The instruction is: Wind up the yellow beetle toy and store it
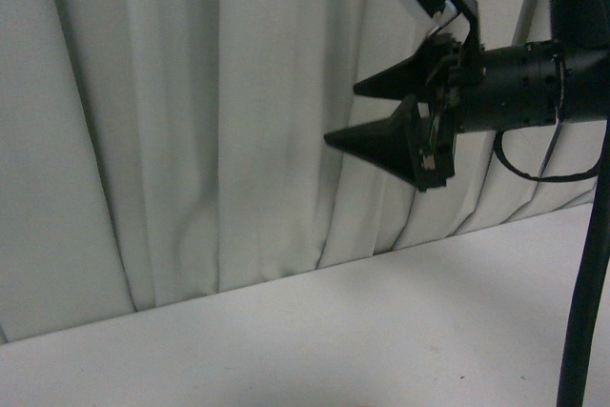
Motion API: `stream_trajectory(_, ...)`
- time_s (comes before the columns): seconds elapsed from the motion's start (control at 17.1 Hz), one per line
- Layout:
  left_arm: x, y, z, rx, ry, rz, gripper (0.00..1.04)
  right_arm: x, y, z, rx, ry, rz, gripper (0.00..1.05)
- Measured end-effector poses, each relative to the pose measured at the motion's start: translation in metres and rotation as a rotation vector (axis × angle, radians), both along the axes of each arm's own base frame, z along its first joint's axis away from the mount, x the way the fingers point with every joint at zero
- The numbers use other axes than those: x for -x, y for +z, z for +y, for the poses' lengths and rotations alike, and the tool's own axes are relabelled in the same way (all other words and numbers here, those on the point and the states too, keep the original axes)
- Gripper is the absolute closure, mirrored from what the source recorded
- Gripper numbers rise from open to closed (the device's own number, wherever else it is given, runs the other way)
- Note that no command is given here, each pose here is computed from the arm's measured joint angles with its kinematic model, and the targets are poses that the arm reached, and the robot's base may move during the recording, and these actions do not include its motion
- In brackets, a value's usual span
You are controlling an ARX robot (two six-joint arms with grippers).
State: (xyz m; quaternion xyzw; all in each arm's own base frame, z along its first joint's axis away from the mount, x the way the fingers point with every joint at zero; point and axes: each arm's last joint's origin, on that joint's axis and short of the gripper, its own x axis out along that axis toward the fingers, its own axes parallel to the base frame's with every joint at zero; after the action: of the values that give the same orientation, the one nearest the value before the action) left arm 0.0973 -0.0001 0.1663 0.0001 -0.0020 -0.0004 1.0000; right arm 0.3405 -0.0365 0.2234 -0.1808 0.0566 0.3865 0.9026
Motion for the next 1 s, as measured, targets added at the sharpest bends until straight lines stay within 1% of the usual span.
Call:
stream_trajectory(0.12, 0.000, 0.000, 0.000, 0.000, 0.000, 0.000, 0.07, 0.001, -0.009, 0.005, 0.069, 0.125, 0.073, 0.07)
stream_trajectory(0.29, 0.000, 0.000, 0.000, 0.000, 0.000, 0.000, 0.07, 0.005, -0.042, 0.010, 0.221, 0.339, 0.249, 0.07)
stream_trajectory(0.41, 0.000, 0.000, 0.000, 0.000, 0.000, 0.000, 0.07, 0.005, -0.058, 0.012, 0.297, 0.473, 0.302, 0.07)
stream_trajectory(0.47, 0.000, 0.000, 0.000, 0.000, 0.000, 0.000, 0.07, 0.003, -0.062, 0.014, 0.337, 0.516, 0.307, 0.07)
stream_trajectory(0.59, 0.000, 0.000, 0.000, 0.000, 0.000, 0.000, 0.07, -0.005, -0.069, 0.023, 0.384, 0.581, 0.276, 0.07)
stream_trajectory(0.82, 0.000, 0.000, 0.000, 0.000, 0.000, 0.000, 0.07, -0.015, -0.092, 0.040, 0.400, 0.650, 0.274, 0.07)
stream_trajectory(0.94, 0.000, 0.000, 0.000, 0.000, 0.000, 0.000, 0.07, -0.018, -0.096, 0.050, 0.393, 0.654, 0.255, 0.07)
stream_trajectory(1.0, 0.000, 0.000, 0.000, 0.000, 0.000, 0.000, 0.07, -0.019, -0.097, 0.058, 0.368, 0.645, 0.261, 0.07)
